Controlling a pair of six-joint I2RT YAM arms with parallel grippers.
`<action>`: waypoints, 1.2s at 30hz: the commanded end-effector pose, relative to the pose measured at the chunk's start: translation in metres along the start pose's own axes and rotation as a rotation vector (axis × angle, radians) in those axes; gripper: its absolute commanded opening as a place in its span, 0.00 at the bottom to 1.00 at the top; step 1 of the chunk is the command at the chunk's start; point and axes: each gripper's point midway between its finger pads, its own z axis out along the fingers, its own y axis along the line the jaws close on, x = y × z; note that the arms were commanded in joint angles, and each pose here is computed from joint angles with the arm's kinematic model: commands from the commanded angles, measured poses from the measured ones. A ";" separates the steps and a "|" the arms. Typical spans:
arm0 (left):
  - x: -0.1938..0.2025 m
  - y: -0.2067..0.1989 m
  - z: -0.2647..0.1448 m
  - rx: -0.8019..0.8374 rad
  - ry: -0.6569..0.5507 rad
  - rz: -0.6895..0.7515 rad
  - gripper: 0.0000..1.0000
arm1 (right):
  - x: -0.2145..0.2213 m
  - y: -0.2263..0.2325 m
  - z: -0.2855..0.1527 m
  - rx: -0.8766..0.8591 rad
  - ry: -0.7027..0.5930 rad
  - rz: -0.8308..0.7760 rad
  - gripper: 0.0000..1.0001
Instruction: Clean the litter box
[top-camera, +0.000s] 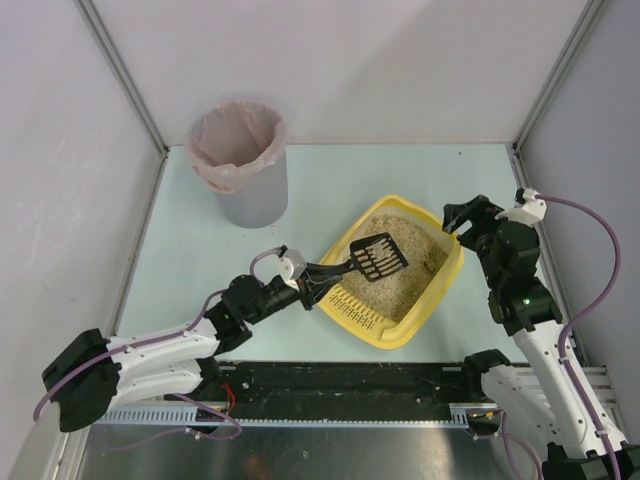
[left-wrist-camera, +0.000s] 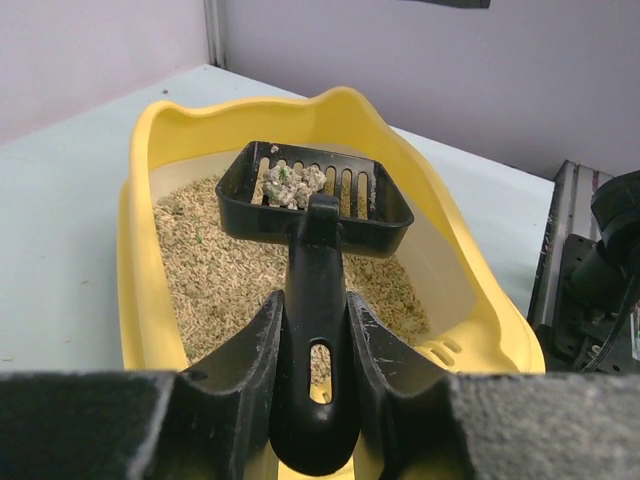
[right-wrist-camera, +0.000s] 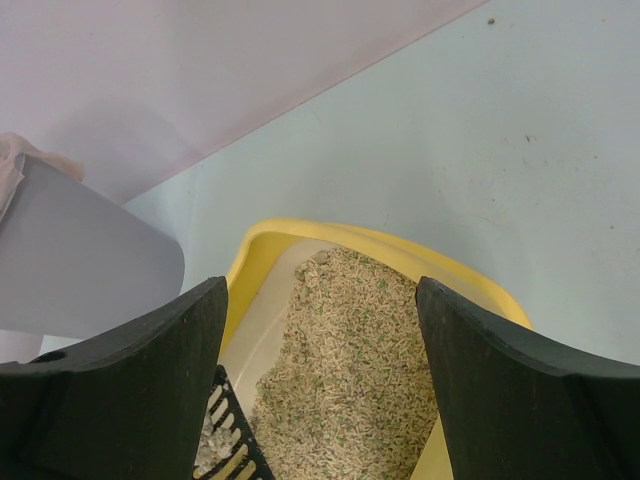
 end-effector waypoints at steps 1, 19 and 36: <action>-0.034 0.000 0.001 -0.004 -0.084 0.043 0.00 | -0.010 0.002 0.000 -0.004 -0.043 -0.001 0.81; -0.058 -0.019 -0.005 0.076 0.021 -0.021 0.00 | -0.012 0.004 -0.001 -0.015 -0.047 0.002 0.81; -0.128 0.003 -0.014 0.050 0.061 0.009 0.00 | -0.012 0.005 -0.003 -0.021 -0.045 0.001 0.81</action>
